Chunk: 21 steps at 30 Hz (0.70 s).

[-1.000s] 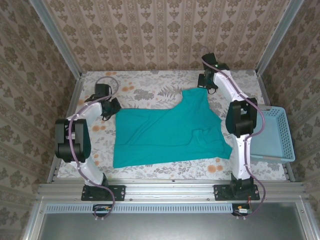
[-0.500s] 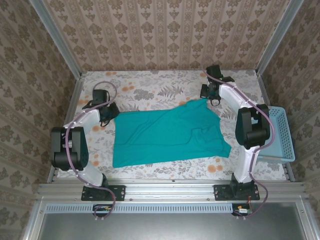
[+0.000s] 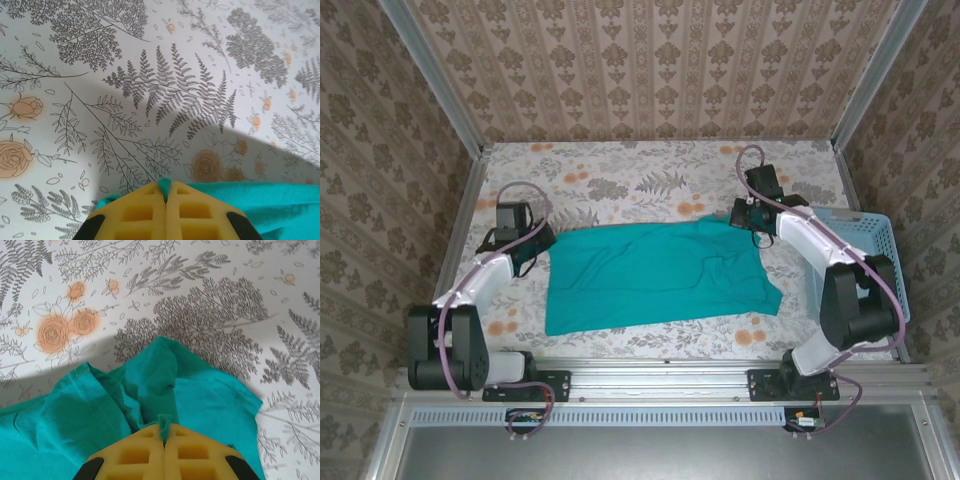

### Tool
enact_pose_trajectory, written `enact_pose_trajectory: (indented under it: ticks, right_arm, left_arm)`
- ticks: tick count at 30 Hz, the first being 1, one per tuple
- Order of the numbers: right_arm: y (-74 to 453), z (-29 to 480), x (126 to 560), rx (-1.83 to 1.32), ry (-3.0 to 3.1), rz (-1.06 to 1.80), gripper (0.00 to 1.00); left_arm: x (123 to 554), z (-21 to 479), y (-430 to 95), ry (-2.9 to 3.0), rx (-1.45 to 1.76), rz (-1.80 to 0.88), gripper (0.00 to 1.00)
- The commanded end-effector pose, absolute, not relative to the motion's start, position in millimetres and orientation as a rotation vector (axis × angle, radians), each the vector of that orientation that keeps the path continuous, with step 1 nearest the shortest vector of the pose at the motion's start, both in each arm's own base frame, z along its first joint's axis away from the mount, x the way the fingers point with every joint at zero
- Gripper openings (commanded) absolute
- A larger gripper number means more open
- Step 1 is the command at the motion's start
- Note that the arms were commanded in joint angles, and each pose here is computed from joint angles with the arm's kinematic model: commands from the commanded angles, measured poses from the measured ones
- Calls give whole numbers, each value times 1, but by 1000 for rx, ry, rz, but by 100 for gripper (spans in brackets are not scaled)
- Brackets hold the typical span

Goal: Fold the inside-out t-shirt

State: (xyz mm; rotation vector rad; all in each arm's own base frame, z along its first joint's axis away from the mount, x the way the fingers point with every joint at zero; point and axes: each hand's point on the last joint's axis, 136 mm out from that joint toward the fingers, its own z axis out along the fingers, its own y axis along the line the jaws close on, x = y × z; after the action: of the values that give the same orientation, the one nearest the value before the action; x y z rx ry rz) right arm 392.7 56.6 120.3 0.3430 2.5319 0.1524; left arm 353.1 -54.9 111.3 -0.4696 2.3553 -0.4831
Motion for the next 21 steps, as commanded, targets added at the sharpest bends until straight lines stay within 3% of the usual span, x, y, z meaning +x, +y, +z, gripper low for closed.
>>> enact_pose_trajectory:
  ticks: [1,21]
  right_arm:
    - [60,134,382,353,2477,204,0]
    - [49,125,323,386,2468,199,0]
  left_arm:
    - [349,123,-53,2299,-447,-489,0]
    - [279,107,-56,2329,-460,-499,0]
